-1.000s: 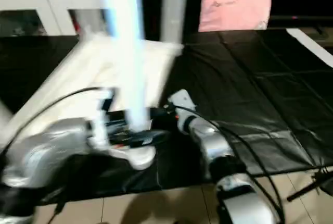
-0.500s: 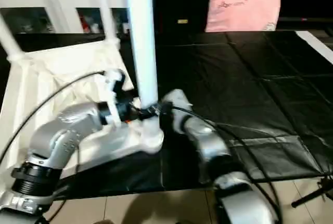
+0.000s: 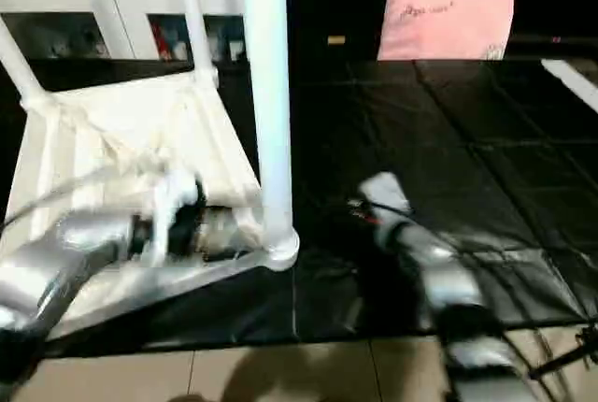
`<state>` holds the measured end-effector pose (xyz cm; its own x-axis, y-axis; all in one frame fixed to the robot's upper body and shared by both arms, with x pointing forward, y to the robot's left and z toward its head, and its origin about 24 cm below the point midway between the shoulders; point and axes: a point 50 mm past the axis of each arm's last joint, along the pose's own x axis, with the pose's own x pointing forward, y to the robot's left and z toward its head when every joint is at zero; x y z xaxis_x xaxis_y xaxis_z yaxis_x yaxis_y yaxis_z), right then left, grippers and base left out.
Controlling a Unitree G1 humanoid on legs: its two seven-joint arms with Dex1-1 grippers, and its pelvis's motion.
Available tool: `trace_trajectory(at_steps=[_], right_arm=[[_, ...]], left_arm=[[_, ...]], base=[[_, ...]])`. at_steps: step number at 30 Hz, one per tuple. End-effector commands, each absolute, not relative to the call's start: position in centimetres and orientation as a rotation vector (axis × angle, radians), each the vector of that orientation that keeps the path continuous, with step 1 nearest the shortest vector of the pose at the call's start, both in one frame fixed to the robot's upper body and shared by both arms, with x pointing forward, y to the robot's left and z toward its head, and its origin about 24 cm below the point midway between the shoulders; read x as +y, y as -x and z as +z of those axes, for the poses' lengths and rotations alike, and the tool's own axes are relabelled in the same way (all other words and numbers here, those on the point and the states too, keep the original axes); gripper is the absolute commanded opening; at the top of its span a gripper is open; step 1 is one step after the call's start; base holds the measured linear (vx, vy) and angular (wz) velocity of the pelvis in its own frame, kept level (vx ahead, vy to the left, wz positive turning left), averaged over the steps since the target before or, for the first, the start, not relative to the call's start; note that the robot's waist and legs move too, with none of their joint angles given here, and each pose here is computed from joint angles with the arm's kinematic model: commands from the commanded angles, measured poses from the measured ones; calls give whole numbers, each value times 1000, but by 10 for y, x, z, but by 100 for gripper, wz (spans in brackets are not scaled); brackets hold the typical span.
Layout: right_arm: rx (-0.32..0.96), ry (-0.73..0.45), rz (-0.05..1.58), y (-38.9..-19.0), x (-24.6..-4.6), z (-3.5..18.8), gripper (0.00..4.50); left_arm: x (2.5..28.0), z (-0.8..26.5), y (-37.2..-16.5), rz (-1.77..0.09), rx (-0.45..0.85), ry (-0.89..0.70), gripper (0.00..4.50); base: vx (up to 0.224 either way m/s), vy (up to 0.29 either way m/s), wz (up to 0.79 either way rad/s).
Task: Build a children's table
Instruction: Rotate table base
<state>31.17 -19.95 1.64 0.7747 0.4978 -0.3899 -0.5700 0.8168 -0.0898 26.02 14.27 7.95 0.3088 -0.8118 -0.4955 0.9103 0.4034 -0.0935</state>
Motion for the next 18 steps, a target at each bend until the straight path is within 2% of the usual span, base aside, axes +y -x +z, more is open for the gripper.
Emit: trace_trajectory(at_steps=[1,7,9,12,13,14,18], right_arm=[[334,204,645,-310,-200,27,450],[334,204,645,-310,-200,27,450],[331,205,666,-308,-201,29,450],[328,142,1090,-266,-196,65,450],[329,140,1099,-265,-195,66,450],[349,124,1220,-252,-191,74,450],[365,114,1285,-245,-190,80,450]], left_arm=[[142,81,-255,-1155,551,-277,417],[142,81,-255,-1155,551,-277,417],[143,80,-253,-1153,570,-285,396],[142,70,-258,-1002,651,-329,367],[142,69,-258,-1000,652,-331,367],[143,67,-261,-975,662,-353,352],[143,66,-261,-970,673,-357,323]], base=[[0,0,0],[0,0,0],[0,0,0],[0,0,0],[0,0,0],[0,0,0],[0,0,0]])
